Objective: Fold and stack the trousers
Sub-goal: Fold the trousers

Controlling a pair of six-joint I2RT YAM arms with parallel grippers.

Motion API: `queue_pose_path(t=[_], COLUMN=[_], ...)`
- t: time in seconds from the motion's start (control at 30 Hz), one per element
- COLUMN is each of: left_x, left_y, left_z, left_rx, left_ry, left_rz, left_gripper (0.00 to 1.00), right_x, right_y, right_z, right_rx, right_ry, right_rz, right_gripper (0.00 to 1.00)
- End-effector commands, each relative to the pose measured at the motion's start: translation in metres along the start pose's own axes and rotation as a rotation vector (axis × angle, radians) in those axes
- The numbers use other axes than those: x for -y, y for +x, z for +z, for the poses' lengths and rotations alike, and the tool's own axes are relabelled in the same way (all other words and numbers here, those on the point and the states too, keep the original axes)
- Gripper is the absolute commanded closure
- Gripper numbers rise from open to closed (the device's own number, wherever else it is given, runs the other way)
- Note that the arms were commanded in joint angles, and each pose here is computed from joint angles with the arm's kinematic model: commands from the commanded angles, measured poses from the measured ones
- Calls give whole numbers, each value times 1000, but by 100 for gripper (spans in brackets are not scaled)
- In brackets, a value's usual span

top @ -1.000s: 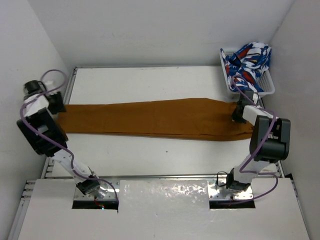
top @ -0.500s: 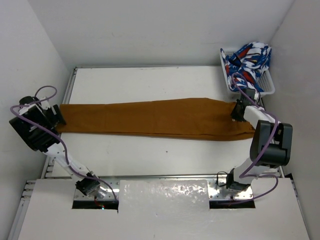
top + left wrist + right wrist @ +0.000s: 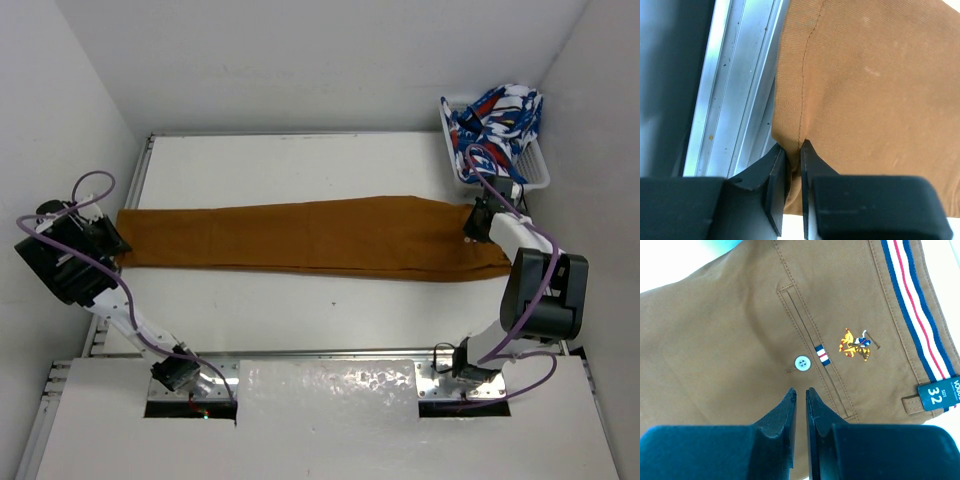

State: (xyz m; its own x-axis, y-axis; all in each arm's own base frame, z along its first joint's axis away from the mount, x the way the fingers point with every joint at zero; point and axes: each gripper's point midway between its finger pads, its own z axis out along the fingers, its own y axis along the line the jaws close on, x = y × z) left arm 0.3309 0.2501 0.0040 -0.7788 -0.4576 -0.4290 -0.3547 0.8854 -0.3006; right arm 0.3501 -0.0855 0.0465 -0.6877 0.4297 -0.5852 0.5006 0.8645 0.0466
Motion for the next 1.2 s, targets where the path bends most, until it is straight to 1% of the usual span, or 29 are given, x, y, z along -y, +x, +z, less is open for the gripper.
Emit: queue_pose_path(t=[0.0,0.07,0.13,0.23,0.3,0.37,0.4,0.43,0.47,0.53,0.57,0.63,0.67,0.7,0.73,0.77,0.8,0.83,0.87,0.9,0.93,0.97,1.03,1.07,1.1,1.13,1.17], left_x=[4,-1,-8,-8,-1,7,12,16,20,29,36,59,73,99,118,133,166,187,203,236,257,284,307,316,334,340,347], left_y=[54,49,33,-15,-53,-75,-92,-100,-118,-130,-149,-162,-177,-180,-185,-183,-180,-175,-167,-157,-148,-130,-107,-102,-89,-76,-74], left_z=[-2,-11,-24,-60,-94,-116,-133,-142,-159,-175,-194,-209,-227,-228,-237,-239,-236,-241,-237,-234,-240,-231,-224,-219,-211,-198,-192], left_rx=[-158,-134,-99,32,137,198,233,252,299,331,386,421,469,470,496,498,495,499,481,466,468,425,372,366,335,290,288], left_ry=[45,24,-27,-84,-106,-104,-109,-103,-115,-103,-109,-66,-60,-4,25,60,143,183,226,309,357,439,493,511,546,564,574], left_rz=[-69,-72,-40,32,84,112,128,138,162,173,190,228,268,304,341,360,408,442,459,506,535,566,575,578,594,574,576], left_gripper=[100,100,100,100,100,100,100,100,100,100,100,100,100,100,100,100,100,100,100,100,100,100,100,100,100,100,100], right_x=[-7,-7,-8,-7,-4,-1,2,2,1,3,4,8,9,9,5,0,-4,-13,-17,-19,-23,-23,-27,-30,-33,-43,-48], right_y=[-22,-23,-26,-32,-35,-36,-36,-39,-38,-38,-34,-31,-27,-25,-18,-14,-11,-7,-4,-2,-1,3,13,16,22,29,32], right_z=[-9,-10,-12,-17,-23,-27,-29,-34,-36,-41,-41,-43,-42,-42,-38,-35,-33,-33,-31,-31,-32,-31,-29,-29,-27,-26,-26], right_rx=[67,66,74,91,110,120,129,147,151,163,152,147,144,142,128,120,110,101,102,103,107,98,74,68,55,48,45], right_ry=[-16,-19,-22,-18,2,21,44,49,49,66,75,93,94,89,62,37,12,-34,-52,-61,-70,-70,-85,-98,-110,-128,-130], right_rz=[8,8,6,6,13,9,-8,-19,-53,-79,-92,-84,-79,-74,-74,-69,-63,-65,-58,-59,-67,-62,-47,-42,-43,-62,-67], right_gripper=[89,89,89,90,90,89,87,86,85,84,84,84,83,83,81,80,79,77,77,76,76,75,75,75,75,75,75])
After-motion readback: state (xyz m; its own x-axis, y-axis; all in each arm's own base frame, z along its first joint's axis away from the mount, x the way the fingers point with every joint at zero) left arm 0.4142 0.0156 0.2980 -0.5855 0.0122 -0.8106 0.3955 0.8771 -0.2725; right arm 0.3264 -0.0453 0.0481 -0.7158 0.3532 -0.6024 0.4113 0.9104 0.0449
